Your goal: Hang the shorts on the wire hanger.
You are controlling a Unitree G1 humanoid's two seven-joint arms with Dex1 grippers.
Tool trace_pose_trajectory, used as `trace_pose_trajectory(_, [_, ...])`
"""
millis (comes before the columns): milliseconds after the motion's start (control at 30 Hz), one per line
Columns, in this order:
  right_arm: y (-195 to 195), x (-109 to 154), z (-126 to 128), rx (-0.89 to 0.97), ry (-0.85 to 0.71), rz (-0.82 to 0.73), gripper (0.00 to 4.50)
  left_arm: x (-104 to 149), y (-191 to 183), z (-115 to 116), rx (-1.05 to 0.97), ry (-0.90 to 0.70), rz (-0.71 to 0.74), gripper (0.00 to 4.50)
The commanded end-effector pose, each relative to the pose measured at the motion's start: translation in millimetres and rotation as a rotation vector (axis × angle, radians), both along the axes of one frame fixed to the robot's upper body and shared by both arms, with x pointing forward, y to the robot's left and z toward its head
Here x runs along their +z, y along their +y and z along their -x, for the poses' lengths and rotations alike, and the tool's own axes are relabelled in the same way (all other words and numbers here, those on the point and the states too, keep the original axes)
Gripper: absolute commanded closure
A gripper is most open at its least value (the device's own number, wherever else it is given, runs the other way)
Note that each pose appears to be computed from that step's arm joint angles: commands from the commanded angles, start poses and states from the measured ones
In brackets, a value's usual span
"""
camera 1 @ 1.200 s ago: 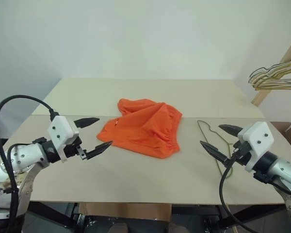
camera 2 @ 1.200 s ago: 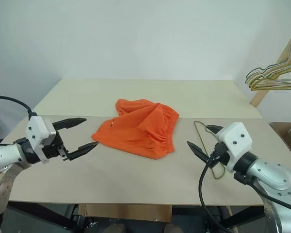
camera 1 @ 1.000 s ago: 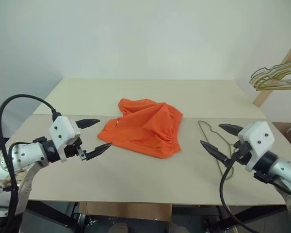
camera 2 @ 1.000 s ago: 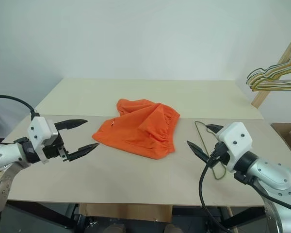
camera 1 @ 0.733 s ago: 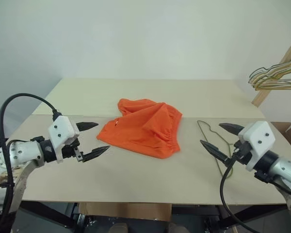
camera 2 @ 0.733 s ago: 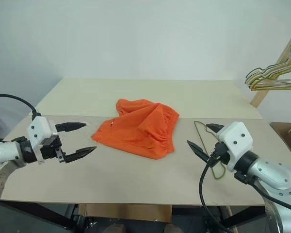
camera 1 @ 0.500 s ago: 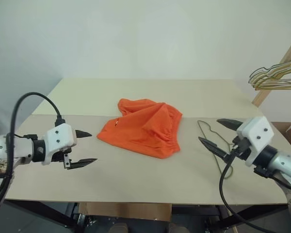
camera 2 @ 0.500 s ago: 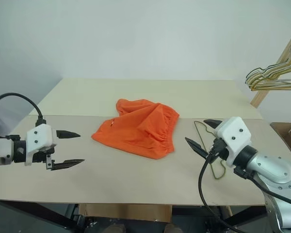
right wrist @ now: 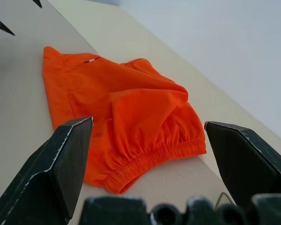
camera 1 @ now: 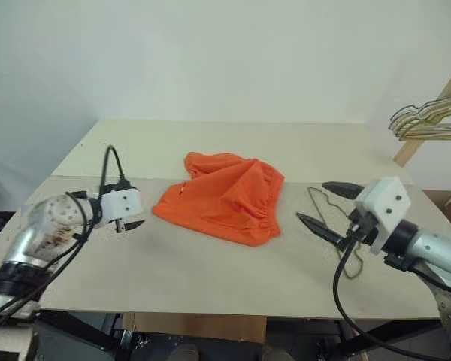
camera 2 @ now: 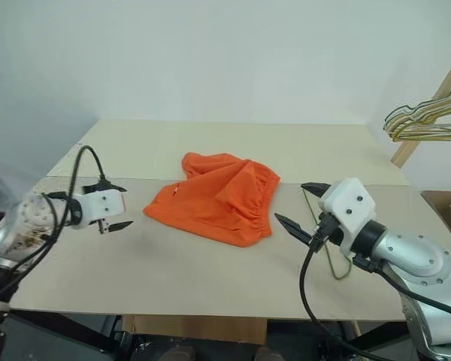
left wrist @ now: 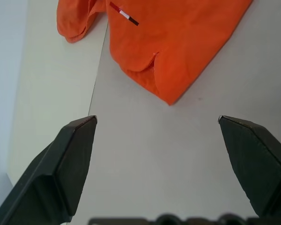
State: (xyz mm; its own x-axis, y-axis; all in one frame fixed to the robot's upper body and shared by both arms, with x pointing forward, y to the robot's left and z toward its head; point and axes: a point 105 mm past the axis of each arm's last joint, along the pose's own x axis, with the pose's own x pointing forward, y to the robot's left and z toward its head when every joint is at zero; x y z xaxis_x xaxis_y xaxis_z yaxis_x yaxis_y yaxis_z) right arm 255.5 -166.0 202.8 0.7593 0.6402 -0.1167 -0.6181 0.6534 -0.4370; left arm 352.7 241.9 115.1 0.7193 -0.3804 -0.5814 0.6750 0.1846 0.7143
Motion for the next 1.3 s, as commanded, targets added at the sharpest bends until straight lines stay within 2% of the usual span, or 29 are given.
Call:
trace_pose_trajectory(33, [4,14,3,0.009,-0.074,0.008,0.05,2,-7,-13,-0.043,-0.071,-0.04,0.0])
trace_pose_trajectory(200, [6,15,4,0.009,-0.083,0.005,0.05,-11,-14,-34,-0.064,-0.13,-0.135,0.0])
trace_pose_trajectory(400, [10,18,5,0.009,-0.1,-0.001,0.05,-29,-34,-50,-0.099,-0.102,-0.149,0.0])
trace_pose_trajectory(533, [9,20,9,0.003,-0.104,0.005,0.05,-43,-40,-39,-0.19,0.017,-0.175,0.0])
trace_pose_trajectory(733, [9,20,11,-0.008,-0.11,0.004,0.05,-41,-37,-47,-0.171,-0.017,-0.219,0.0])
trace_pose_trajectory(1033, [8,21,14,-0.019,-0.11,0.011,0.05,-19,-22,-33,-0.264,0.064,-0.259,0.0])
trace_pose_trajectory(1300, [9,23,12,-0.019,-0.122,0.015,0.05,-36,-36,-34,-0.289,0.092,-0.26,0.0])
